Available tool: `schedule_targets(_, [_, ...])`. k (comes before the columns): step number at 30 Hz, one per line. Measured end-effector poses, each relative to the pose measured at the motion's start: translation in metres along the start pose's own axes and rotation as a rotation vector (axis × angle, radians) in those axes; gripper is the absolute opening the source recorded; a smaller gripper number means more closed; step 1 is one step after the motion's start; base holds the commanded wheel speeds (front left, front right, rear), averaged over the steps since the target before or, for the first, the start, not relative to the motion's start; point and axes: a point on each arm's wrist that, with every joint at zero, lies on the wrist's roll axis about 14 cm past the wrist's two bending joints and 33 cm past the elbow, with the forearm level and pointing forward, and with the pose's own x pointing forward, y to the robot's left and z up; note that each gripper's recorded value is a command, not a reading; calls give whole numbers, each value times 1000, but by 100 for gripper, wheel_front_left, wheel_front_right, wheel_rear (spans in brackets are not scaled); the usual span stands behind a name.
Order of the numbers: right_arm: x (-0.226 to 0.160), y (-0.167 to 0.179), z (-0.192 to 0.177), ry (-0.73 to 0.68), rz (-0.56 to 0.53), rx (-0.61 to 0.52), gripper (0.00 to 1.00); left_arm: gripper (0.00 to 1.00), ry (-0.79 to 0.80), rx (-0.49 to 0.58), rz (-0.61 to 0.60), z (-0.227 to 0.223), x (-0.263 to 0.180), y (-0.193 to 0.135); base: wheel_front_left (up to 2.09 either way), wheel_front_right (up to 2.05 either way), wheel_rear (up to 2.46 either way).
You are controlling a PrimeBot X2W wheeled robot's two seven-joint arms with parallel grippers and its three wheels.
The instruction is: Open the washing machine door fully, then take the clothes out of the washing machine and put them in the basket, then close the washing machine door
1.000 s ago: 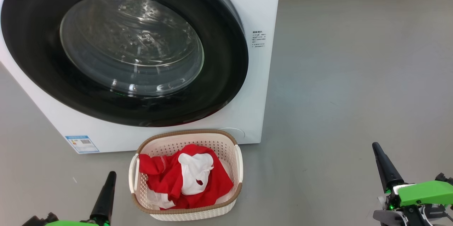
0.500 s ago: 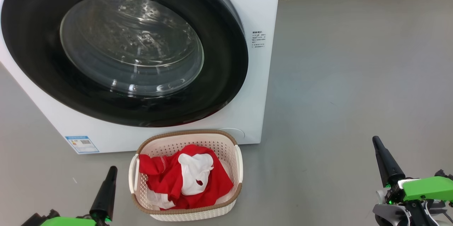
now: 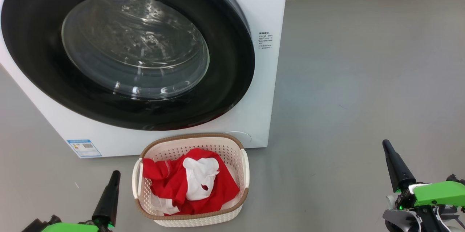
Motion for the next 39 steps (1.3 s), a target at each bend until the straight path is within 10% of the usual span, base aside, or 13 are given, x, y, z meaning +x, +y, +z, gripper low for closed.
schedule_targets(39, [0, 0, 0, -1, 0, 0, 0, 0, 0, 0, 0, 0, 0, 0, 0, 0, 0])
